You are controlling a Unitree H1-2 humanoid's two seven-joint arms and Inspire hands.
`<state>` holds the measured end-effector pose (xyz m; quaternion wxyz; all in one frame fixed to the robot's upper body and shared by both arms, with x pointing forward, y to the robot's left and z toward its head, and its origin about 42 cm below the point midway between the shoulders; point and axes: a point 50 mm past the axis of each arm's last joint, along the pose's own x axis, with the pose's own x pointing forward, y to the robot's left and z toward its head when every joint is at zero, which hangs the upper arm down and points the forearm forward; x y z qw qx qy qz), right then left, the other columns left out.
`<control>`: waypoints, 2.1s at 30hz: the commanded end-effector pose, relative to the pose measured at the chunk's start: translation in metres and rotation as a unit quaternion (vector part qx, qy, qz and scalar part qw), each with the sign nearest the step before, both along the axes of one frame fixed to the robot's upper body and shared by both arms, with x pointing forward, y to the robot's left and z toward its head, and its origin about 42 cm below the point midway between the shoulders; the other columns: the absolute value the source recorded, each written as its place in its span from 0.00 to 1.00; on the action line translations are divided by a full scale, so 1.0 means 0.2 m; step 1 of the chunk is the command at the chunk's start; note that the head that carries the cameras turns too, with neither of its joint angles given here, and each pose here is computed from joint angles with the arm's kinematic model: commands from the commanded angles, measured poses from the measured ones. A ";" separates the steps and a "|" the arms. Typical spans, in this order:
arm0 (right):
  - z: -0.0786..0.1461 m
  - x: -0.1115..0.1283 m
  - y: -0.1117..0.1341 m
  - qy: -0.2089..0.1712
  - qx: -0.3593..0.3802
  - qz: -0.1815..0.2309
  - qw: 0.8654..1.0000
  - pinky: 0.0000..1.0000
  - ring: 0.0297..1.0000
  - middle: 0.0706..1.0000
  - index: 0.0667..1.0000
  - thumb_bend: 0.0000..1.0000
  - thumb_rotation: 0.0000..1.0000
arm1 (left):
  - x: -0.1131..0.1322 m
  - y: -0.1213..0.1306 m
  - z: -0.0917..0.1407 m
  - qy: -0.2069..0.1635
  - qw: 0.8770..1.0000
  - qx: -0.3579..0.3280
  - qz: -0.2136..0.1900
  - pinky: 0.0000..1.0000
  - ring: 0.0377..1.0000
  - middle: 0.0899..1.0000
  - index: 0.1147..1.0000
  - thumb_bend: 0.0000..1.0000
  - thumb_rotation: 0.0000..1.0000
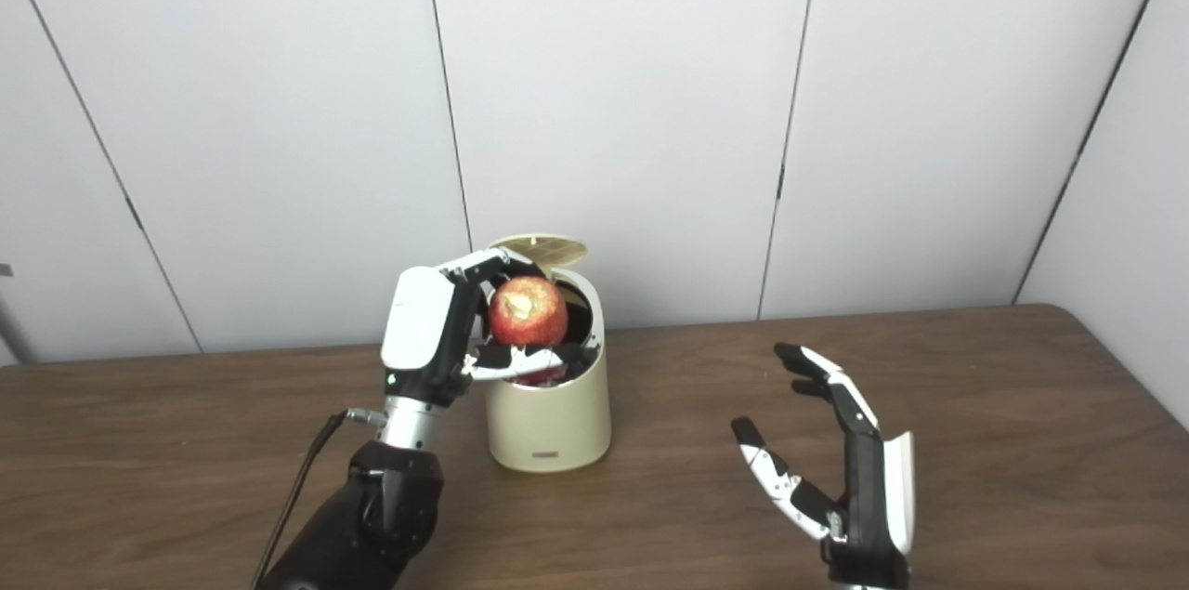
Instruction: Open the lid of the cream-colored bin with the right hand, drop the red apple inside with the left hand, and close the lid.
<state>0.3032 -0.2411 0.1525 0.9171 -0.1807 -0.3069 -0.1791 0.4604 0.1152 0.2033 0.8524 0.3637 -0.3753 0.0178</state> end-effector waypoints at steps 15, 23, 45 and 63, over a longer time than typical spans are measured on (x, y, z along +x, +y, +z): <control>-0.10 -0.02 -0.03 0.020 -0.011 -0.003 1.000 0.67 0.73 0.72 0.71 0.27 0.24 | 0.02 -0.01 0.12 -0.012 1.000 0.008 -0.012 0.51 0.61 0.64 0.61 1.00 0.24; -0.11 -0.02 -0.03 0.019 -0.019 -0.010 1.000 0.66 0.73 0.72 0.71 0.27 0.29 | 0.01 -0.01 0.12 -0.009 1.000 0.012 -0.013 0.51 0.62 0.66 0.64 1.00 0.27; -0.11 -0.02 -0.04 0.021 -0.015 -0.005 1.000 0.66 0.72 0.71 0.71 0.28 0.26 | -0.11 0.07 0.17 0.007 0.973 -0.206 -0.106 0.38 0.42 0.44 0.41 0.48 0.00; 0.23 -0.01 0.03 -0.025 -0.157 0.021 0.987 0.72 0.82 0.84 0.85 0.50 0.73 | -0.58 0.54 0.14 0.014 0.916 -0.365 -0.168 0.59 0.62 0.63 0.63 0.49 0.74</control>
